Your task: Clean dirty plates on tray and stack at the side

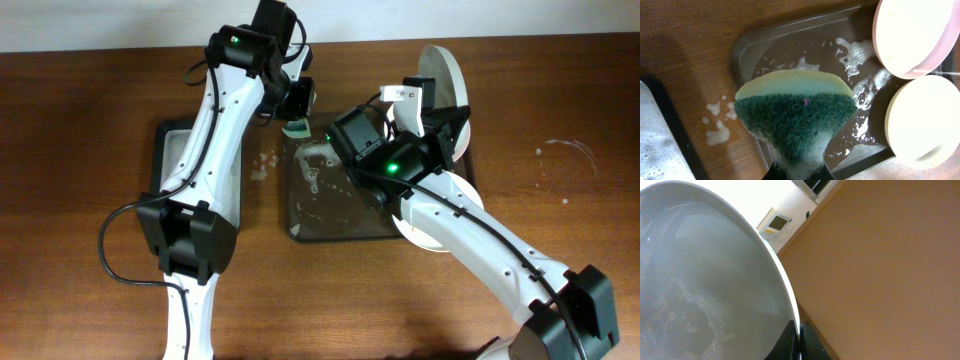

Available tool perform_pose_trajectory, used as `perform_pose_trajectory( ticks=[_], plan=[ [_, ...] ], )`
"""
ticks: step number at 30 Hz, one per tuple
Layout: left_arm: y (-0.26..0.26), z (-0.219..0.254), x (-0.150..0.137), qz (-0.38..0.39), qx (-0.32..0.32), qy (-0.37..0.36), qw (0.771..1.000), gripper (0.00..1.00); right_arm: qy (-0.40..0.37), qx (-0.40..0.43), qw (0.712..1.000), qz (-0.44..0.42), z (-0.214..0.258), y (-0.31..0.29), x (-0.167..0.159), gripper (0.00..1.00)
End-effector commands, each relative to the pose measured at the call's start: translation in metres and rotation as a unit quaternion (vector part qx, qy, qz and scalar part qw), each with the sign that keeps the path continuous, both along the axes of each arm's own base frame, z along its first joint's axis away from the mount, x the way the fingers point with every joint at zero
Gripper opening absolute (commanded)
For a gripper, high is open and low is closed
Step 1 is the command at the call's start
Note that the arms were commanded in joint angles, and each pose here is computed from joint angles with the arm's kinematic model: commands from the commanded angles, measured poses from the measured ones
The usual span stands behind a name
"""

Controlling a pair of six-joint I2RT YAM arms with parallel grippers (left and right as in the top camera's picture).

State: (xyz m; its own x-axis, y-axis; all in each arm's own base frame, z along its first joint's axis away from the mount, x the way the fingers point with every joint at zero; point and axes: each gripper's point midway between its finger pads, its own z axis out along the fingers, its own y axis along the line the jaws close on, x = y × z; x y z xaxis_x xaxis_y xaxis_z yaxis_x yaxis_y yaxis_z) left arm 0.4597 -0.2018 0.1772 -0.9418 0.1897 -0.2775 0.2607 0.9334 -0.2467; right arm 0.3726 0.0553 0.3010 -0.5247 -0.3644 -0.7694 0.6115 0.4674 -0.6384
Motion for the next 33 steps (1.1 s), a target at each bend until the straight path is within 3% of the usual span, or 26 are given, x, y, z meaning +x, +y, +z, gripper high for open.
perform_pose_trajectory(
  ticks=[1, 14, 18, 21, 28, 33],
  plan=[
    [-0.001, -0.008, 0.002, 0.003, -0.003, 0.009, 1.0, 0.01, -0.033, -0.001, 0.999, -0.012, 0.012, -0.002, -0.003, 0.04],
    [-0.001, -0.008, 0.002, 0.003, -0.003, 0.009, 1.0, 0.01, -0.027, 0.007, 1.0, -0.01, 0.012, -0.001, 0.003, 0.04],
    [-0.001, -0.008, 0.002, 0.003, -0.003, 0.009, 1.0, 0.01, 0.08, 0.103, 0.989, 0.072, -0.037, 0.006, 0.03, 0.04],
    [-0.001, -0.008, 0.002, 0.003, -0.003, 0.009, 1.0, 0.01, 0.109, 0.167, 0.976, 0.09, -0.055, -0.006, 0.041, 0.04],
    [-0.001, -0.008, 0.002, 0.003, -0.003, 0.009, 1.0, 0.01, 0.123, 0.351, 0.923, 0.101, -0.071, -0.077, 0.048, 0.04],
    [-0.001, -0.008, 0.002, 0.003, -0.003, 0.01, 1.0, 0.01, 0.096, 0.539, 0.832, 0.096, -0.097, -0.157, 0.038, 0.04]
  ],
)
